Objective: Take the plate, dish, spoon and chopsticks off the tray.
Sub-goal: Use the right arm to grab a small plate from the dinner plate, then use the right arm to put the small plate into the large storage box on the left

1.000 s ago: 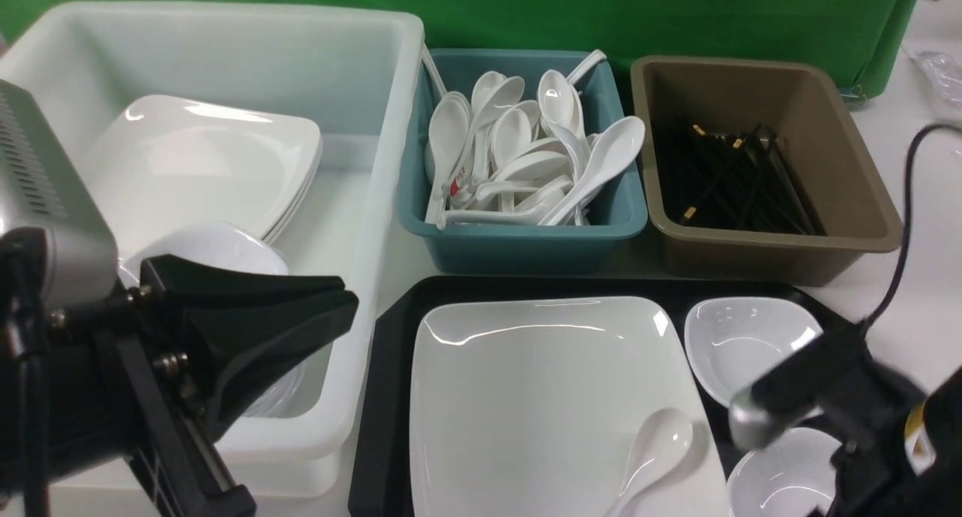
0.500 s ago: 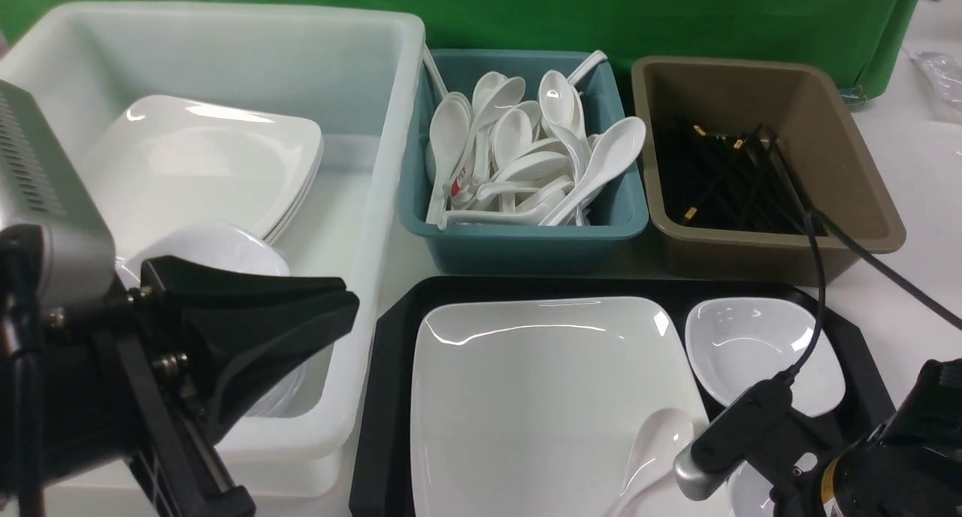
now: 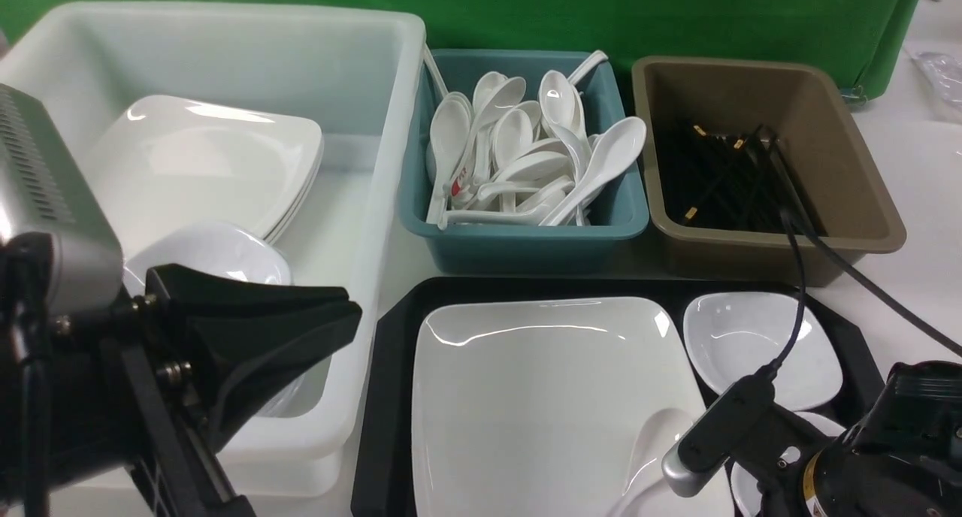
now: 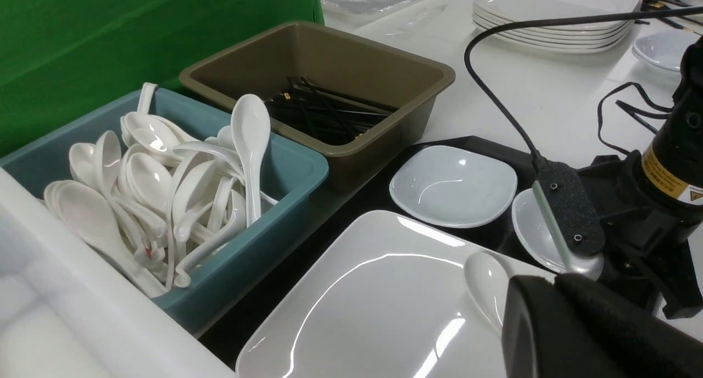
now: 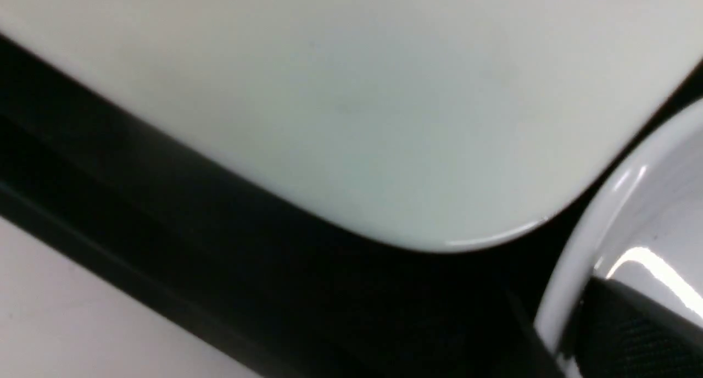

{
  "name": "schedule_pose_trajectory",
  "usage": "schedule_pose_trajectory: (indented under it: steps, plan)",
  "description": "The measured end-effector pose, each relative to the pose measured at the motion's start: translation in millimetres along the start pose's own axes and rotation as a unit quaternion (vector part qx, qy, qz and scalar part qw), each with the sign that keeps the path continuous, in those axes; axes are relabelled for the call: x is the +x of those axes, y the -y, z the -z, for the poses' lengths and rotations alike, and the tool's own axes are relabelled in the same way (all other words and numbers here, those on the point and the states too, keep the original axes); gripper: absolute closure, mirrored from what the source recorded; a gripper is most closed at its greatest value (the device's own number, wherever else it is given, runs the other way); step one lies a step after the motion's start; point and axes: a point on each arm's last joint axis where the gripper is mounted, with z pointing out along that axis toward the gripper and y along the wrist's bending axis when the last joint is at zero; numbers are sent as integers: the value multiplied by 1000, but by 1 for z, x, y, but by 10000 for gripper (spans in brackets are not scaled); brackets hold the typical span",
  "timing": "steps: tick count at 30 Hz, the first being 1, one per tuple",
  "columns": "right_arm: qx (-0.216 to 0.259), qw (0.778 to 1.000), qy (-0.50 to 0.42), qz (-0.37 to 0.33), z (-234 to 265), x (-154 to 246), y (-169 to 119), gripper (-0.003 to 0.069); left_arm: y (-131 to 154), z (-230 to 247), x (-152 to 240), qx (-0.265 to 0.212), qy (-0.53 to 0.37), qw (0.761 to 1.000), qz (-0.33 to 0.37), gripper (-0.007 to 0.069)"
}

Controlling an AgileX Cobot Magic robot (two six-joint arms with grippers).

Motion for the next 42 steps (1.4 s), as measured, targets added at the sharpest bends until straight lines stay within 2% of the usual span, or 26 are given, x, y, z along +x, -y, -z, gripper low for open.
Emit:
schedule_pose_trajectory:
  steps: [5, 9, 15, 19, 26, 27, 29, 34, 35, 42]
  plan:
    - [-5, 999, -25, -21, 19, 3, 2, 480, 0, 0, 0, 0, 0, 1000, 0, 608]
    - [-1, 999, 11, -43, 77, 1, 5, 595, 0, 0, 0, 0, 0, 1000, 1, 608]
    - [-8, 992, 107, -58, 153, -8, 7, 601, 0, 1, 0, -2, -2, 1000, 9, 608]
    - [-18, 984, 174, -24, 192, -28, -3, 602, -3, 11, -3, -24, -26, 999, 21, 608]
    - [-35, 956, 265, 118, 234, -106, -50, 603, -10, 64, 5, -138, -98, 984, 57, 608]
    - [-35, 956, 263, 123, 231, -111, -53, 603, -10, 66, 7, -141, -104, 983, 59, 608]
    - [-40, 939, 292, 179, 236, -152, -83, 603, -6, 97, 18, -178, -117, 974, 79, 608]
    - [-50, 916, 329, 223, 238, -200, -119, 603, 2, 126, 29, -193, -104, 971, 92, 608]
    - [-51, 909, 339, 236, 233, -219, -133, 603, 4, 136, 33, -198, -94, 971, 95, 608]
    - [-50, 903, 343, 255, 186, -274, -171, 603, 10, 154, 41, -208, -75, 970, 105, 608]
